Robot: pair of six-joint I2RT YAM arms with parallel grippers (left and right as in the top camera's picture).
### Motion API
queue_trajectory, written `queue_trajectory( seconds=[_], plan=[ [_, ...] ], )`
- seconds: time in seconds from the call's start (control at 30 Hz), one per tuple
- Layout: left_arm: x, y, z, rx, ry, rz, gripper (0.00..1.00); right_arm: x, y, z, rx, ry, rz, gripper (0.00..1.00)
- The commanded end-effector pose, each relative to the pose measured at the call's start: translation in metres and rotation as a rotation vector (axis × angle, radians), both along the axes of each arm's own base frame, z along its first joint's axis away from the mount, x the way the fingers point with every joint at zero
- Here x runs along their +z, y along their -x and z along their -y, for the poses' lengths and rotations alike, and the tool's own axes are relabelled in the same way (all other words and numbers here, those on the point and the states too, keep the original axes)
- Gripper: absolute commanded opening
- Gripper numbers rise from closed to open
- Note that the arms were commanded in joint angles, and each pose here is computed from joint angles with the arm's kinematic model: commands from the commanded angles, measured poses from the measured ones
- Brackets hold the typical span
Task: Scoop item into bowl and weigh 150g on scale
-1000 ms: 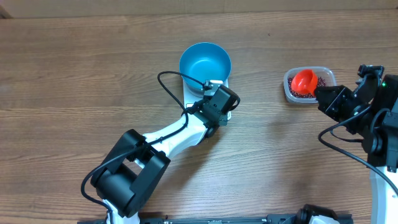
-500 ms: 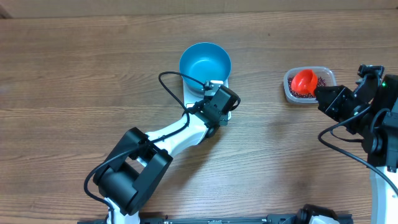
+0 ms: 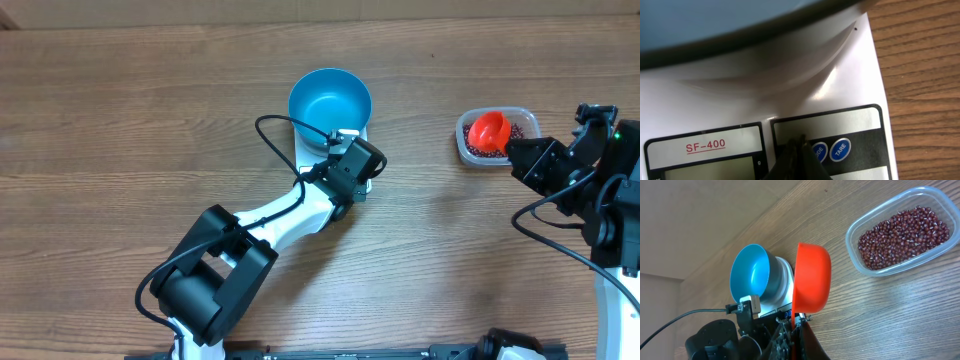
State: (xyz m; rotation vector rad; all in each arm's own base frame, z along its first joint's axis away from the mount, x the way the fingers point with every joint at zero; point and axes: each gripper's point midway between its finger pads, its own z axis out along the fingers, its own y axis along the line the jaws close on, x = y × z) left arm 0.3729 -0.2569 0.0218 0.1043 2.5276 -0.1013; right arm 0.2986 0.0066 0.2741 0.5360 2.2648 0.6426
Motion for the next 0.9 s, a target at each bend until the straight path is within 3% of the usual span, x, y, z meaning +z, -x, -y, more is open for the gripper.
queue_trajectory(
  seconds=[0.0, 0.2, 0.47, 0.63, 0.87],
  plan=[
    [-0.027, 0.008, -0.011, 0.016, -0.017, -0.089, 0.04, 0.015, -0.001, 0.003, -0.004, 0.024, 0.048, 0.04],
    [-0.032, 0.007, -0.022, 0.076, 0.017, -0.134, 0.04, 0.015, -0.001, 0.003, -0.004, 0.024, 0.049, 0.04],
    [-0.016, 0.002, -0.005, -0.005, 0.058, -0.11, 0.04, 0.016, -0.001, 0.003, -0.006, 0.023, 0.053, 0.04],
    [0.035, 0.01, 0.014, -0.104, 0.128, -0.1, 0.04, 0.017, -0.003, 0.004, -0.018, 0.01, 0.056, 0.04],
    [0.132, 0.024, 0.018, -0.159, 0.224, 0.037, 0.04, 0.018, -0.003, 0.004, -0.018, 0.01, 0.057, 0.04]
  ],
)
